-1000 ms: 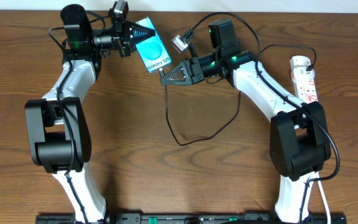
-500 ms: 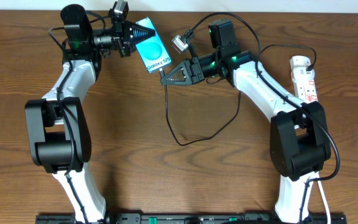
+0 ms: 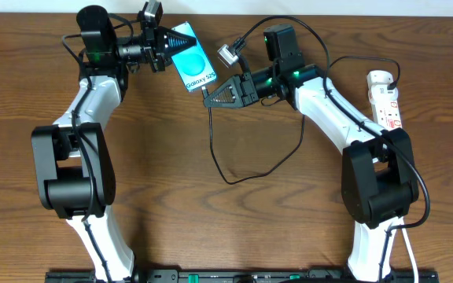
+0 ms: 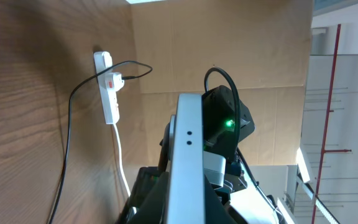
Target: Plug charger to phone and switch on socket
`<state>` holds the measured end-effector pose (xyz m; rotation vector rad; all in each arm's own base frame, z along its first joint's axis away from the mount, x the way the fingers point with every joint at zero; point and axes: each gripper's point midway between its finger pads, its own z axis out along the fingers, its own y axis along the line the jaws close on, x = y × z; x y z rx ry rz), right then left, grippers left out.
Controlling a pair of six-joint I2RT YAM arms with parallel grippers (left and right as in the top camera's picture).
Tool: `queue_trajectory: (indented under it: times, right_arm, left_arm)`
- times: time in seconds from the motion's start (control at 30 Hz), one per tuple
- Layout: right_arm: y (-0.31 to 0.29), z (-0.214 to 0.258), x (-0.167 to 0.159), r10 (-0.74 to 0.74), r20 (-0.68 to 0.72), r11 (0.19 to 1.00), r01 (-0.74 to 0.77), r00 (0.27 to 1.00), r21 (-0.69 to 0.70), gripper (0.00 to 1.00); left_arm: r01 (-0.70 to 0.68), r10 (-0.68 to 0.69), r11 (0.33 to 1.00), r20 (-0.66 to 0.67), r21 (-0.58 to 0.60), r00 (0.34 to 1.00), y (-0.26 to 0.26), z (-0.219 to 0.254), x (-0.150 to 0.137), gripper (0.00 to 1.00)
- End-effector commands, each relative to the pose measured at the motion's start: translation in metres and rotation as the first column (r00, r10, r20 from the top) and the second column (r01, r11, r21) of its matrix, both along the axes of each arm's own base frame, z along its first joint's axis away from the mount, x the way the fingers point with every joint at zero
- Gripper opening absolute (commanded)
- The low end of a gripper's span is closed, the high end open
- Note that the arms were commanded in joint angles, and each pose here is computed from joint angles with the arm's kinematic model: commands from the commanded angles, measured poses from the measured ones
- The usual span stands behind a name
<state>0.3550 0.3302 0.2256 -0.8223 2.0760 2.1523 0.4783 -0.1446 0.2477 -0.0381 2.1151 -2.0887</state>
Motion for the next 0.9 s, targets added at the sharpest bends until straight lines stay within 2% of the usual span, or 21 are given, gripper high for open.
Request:
queue_trajectory:
  times: [0.0, 0.87]
  right_arm:
    - [-0.0026, -0.0035, 0.0038, -0.011, -0.013, 1.000, 0.011, 1.000, -0.007, 0.01]
    - [-0.0056, -0.0080, 0.0089, -0.044, -0.069, 0.998, 0.040, 0.997, -0.049, 0.01]
  left_arm:
    - [0.023, -0.023, 1.000, 0.041, 0.002, 0.999, 0.0020, 0.0097, -0.0035, 0.07]
    - [0.025, -0.026, 1.000, 0.060, 0.005, 0.998, 0.0009, 0.0097, -0.0038, 0.07]
